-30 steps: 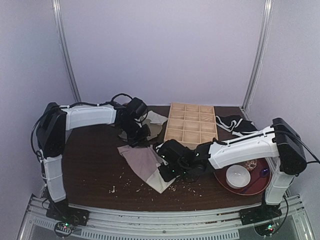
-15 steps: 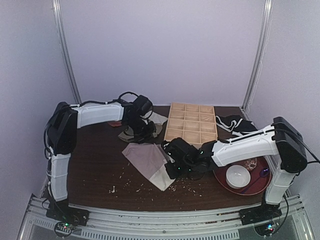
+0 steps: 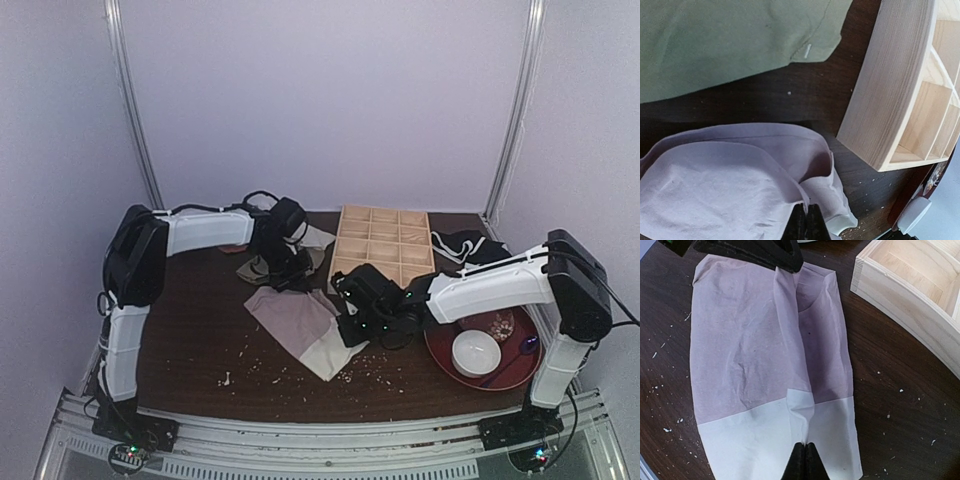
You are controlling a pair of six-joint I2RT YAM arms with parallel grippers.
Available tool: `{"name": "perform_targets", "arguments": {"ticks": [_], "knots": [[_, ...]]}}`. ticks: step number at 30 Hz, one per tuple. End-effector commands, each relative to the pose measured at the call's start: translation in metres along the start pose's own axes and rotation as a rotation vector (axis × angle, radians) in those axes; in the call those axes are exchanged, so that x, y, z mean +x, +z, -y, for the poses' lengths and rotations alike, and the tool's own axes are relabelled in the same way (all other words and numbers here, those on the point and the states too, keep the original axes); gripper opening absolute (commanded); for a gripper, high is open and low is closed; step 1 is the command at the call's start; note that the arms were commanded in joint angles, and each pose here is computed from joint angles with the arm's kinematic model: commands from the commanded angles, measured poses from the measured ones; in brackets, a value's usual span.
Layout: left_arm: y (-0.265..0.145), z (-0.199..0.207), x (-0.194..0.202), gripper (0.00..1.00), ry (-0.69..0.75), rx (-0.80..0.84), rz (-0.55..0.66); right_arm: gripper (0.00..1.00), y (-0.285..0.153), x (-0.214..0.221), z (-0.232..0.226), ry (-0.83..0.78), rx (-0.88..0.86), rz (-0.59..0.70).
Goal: Roll the underwear
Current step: Fold the underwear at the center of the board.
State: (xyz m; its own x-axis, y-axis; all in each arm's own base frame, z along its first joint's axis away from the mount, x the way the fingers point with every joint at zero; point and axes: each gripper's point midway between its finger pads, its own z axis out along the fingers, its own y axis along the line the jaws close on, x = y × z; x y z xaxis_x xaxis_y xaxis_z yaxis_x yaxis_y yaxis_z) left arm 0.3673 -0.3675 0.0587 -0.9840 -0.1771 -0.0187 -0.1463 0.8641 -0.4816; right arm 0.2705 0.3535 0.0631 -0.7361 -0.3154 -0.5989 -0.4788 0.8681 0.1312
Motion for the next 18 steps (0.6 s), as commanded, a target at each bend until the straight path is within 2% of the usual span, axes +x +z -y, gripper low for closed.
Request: {"name": "perform_targets", "arguments": {"ticks": [1, 18], "knots": [[0.008, 0.001, -0.006, 0.00, 0.009, 0.009, -0.014, 0.00, 0.003, 0.001, 0.005, 0.014, -0.004, -0.009], [0.023, 0.003, -0.010, 0.00, 0.008, 0.013, -0.029, 0.00, 0.012, 0.024, 0.023, 0.043, 0.026, -0.047]]}}
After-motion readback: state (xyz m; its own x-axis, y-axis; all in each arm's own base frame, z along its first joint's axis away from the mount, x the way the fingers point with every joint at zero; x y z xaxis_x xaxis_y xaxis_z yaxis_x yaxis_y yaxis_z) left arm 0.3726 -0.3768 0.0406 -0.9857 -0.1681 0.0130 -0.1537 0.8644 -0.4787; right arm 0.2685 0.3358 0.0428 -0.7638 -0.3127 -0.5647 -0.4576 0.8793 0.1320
